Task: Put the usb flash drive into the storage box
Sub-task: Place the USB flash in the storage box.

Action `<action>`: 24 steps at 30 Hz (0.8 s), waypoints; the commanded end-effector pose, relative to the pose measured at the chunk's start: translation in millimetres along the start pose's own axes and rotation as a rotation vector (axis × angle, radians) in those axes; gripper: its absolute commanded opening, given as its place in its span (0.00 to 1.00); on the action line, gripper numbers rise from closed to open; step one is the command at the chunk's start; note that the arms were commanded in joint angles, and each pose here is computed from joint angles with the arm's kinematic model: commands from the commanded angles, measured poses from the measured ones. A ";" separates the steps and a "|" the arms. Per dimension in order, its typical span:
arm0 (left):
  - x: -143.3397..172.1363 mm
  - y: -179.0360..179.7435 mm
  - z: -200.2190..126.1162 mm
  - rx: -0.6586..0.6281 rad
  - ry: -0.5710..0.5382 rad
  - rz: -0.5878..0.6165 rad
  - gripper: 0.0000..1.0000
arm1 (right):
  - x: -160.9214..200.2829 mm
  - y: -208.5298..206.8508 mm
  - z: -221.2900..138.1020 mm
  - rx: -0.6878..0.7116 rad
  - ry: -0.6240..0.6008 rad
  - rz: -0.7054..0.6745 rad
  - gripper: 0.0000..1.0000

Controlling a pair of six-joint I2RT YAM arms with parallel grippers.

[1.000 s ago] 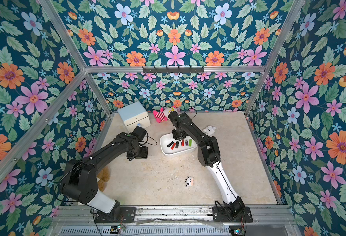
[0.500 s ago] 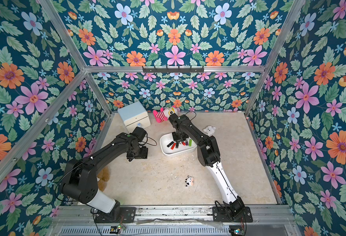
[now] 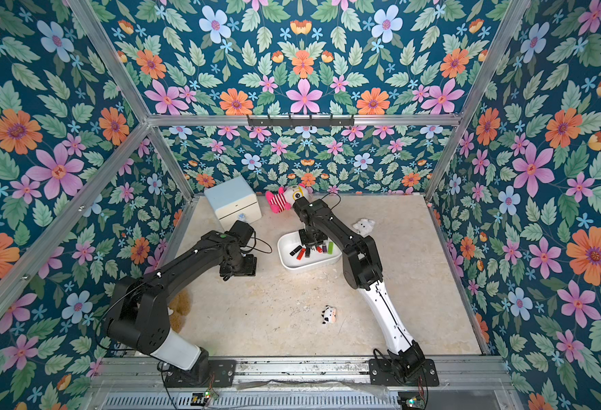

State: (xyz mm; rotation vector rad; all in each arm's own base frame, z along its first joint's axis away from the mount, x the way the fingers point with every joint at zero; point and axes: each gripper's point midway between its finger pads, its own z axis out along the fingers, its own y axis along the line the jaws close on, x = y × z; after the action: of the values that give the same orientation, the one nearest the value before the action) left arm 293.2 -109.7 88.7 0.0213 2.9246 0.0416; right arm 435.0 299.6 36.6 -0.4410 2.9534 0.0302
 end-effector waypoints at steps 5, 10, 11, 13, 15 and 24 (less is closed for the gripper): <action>-0.3 0.1 -0.9 0.004 -0.002 0.000 0.73 | -0.7 -1.9 -4.5 0.011 -0.009 -0.004 0.34; -0.2 0.0 -1.3 0.004 -0.002 0.000 0.73 | -1.6 -4.7 -9.3 0.023 -0.017 -0.004 0.37; 0.4 -0.2 -1.2 0.006 -0.001 0.001 0.73 | -2.4 -4.8 -11.4 0.021 -0.023 -0.003 0.39; 0.7 0.0 -1.3 0.005 0.000 0.000 0.73 | -4.4 -4.4 -16.3 0.018 -0.037 0.000 0.40; 1.0 0.1 -1.2 0.006 0.000 0.000 0.73 | -5.6 -4.7 -20.4 0.017 -0.045 0.003 0.40; -1.9 3.2 -9.6 -0.004 -0.027 -0.004 0.78 | -2.5 -7.1 -52.2 0.032 -0.077 0.002 0.46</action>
State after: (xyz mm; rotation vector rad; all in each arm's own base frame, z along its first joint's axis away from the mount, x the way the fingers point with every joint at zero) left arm 293.0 -110.0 93.8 0.0203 2.9102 0.0275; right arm 435.3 294.3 69.8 -0.4281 2.8988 0.0200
